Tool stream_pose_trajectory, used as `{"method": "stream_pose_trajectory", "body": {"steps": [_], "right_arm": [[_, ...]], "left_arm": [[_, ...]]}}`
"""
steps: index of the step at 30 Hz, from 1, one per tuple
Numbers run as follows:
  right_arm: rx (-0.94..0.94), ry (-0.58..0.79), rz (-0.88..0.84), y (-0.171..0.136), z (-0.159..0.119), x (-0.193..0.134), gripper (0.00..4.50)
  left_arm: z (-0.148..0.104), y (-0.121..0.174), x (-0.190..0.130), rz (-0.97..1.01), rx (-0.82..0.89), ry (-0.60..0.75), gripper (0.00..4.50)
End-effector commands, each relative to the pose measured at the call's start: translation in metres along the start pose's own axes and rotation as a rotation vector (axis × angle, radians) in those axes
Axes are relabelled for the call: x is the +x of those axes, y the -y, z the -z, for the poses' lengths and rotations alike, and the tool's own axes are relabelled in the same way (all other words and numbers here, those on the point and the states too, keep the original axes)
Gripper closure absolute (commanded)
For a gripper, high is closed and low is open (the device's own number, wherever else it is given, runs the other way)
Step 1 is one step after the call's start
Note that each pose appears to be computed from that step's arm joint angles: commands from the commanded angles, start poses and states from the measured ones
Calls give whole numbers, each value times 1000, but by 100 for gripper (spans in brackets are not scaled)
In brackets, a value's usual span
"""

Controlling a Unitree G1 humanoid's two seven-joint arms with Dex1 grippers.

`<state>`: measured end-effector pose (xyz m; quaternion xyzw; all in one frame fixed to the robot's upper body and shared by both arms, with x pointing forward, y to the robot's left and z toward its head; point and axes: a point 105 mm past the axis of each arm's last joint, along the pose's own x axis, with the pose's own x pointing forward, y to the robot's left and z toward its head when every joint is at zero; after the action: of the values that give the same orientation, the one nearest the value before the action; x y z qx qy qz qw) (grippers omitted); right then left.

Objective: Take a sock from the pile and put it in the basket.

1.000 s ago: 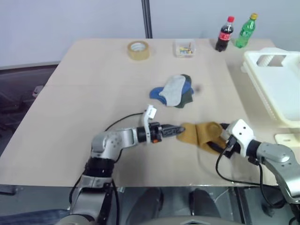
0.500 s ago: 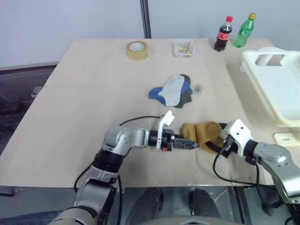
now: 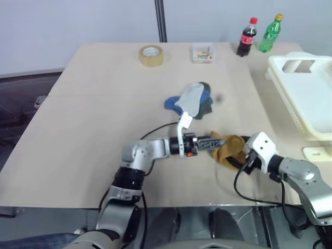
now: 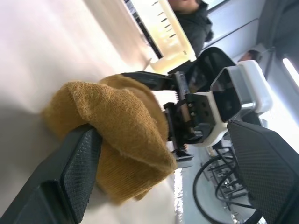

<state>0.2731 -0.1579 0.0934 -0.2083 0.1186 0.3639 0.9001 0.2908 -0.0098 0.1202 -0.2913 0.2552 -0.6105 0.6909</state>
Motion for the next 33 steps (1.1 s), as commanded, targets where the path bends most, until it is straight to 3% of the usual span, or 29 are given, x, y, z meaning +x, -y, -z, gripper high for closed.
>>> {"method": "stream_pose_trajectory", "body": {"steps": [1, 9, 19, 24, 27, 33], "right_arm": [[-36, 36, -15, -2, -12, 1, 7], [-53, 45, -17, -1, -16, 1, 7], [-35, -117, 27, 19, 7, -52, 7], [156, -10, 139, 43, -6, -72, 7], [324, 82, 120, 38, -9, -69, 7], [430, 158, 82, 32, -21, -63, 7]], "left_arm": [[-2, 13, 14, 80, 20, -19, 0], [5, 6, 31, 81, 13, -53, 0], [15, 7, 38, 114, 9, -79, 0], [16, 17, 41, 185, -3, -70, 0], [22, 17, 41, 193, 10, -93, 0], [20, 16, 41, 197, 10, -83, 0]]}}
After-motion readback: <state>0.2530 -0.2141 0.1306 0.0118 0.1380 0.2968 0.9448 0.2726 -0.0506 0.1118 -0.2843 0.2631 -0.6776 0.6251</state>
